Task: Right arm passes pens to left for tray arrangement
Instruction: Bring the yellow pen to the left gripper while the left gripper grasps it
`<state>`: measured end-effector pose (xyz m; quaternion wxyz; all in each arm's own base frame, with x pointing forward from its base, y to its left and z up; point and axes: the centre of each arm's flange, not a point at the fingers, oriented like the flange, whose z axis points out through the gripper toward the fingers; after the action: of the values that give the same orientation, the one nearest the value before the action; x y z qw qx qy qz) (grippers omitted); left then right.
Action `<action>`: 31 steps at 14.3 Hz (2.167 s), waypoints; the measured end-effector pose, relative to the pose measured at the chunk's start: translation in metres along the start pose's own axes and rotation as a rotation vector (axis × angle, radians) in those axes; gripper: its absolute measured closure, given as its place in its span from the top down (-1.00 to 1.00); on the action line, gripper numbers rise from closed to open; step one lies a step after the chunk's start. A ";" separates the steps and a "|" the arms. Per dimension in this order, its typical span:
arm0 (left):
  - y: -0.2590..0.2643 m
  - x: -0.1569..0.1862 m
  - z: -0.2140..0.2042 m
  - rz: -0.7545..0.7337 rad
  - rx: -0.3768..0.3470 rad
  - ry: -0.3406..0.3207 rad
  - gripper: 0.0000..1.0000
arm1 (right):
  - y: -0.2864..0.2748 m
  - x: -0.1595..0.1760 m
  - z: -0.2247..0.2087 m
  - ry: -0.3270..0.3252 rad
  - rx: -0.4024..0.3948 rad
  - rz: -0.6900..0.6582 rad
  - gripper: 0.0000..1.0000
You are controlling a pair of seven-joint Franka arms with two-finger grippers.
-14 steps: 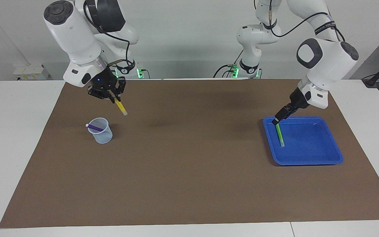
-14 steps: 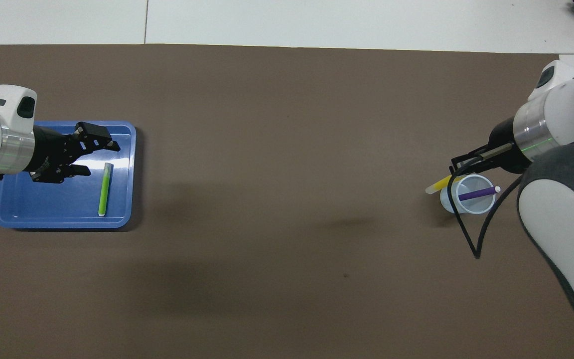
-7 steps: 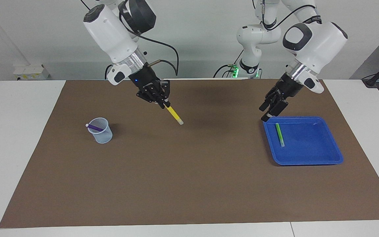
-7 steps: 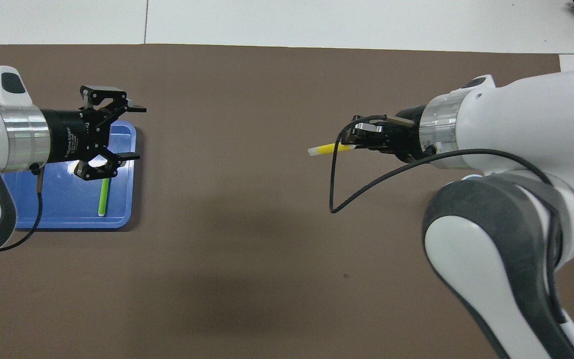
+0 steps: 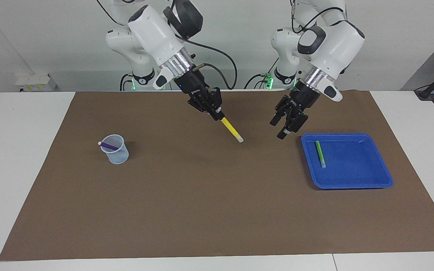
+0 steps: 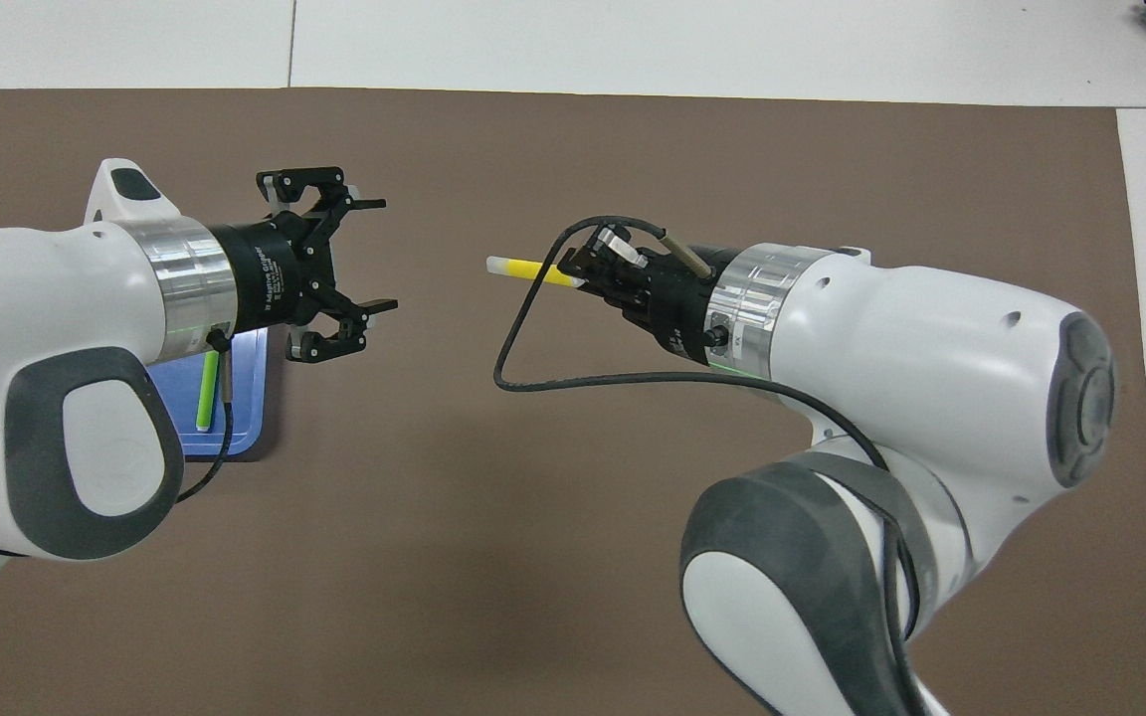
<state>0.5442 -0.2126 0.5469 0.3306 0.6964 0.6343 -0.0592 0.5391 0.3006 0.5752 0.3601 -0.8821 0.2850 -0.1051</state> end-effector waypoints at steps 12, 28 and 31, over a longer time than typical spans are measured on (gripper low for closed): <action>-0.014 -0.061 0.015 -0.176 -0.103 -0.054 0.81 | -0.004 -0.019 0.006 0.011 0.098 0.082 -0.62; -0.032 -0.073 0.032 -0.169 -0.119 -0.058 -0.54 | -0.001 -0.015 0.005 0.021 0.099 0.088 -0.62; -0.033 -0.073 0.032 -0.163 -0.118 -0.057 -0.57 | -0.001 -0.014 0.005 0.023 0.099 0.089 -0.62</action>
<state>0.5112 -0.2923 0.5459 0.3829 0.6201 0.6814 -0.0684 0.5297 0.3124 0.5728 0.4043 -0.8484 0.3226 -0.1128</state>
